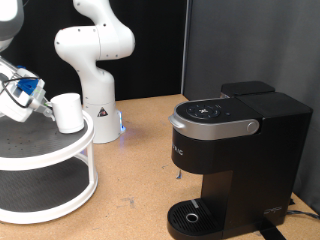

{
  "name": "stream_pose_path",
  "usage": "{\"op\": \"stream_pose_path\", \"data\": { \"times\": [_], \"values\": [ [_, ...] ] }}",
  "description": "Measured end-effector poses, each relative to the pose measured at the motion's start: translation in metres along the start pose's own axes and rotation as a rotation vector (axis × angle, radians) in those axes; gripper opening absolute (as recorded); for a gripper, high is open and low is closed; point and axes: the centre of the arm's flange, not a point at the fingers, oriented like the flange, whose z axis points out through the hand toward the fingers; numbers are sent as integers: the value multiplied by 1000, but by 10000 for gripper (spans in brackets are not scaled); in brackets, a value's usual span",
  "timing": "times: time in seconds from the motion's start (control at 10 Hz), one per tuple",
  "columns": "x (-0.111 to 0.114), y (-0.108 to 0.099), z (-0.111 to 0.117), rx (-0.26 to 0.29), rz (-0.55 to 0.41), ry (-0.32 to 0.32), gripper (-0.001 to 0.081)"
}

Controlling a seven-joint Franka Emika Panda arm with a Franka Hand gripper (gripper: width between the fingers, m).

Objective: Make a cup of coffee with the keurig machine

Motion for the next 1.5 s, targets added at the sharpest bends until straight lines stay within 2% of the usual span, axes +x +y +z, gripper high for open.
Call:
{"op": "stream_pose_path", "data": {
  "times": [0.3,0.6,0.9,1.1,1.3,1.5],
  "values": [
    [2,-4,-9,-9,28,19,72],
    [17,-17,-29,7,47,41,72],
    [37,-32,-41,2,60,32,72],
    [38,-35,-42,0,64,27,72],
    [41,-35,-38,13,82,75,72],
    [53,-32,-30,-11,104,141,72]
  ]
}}
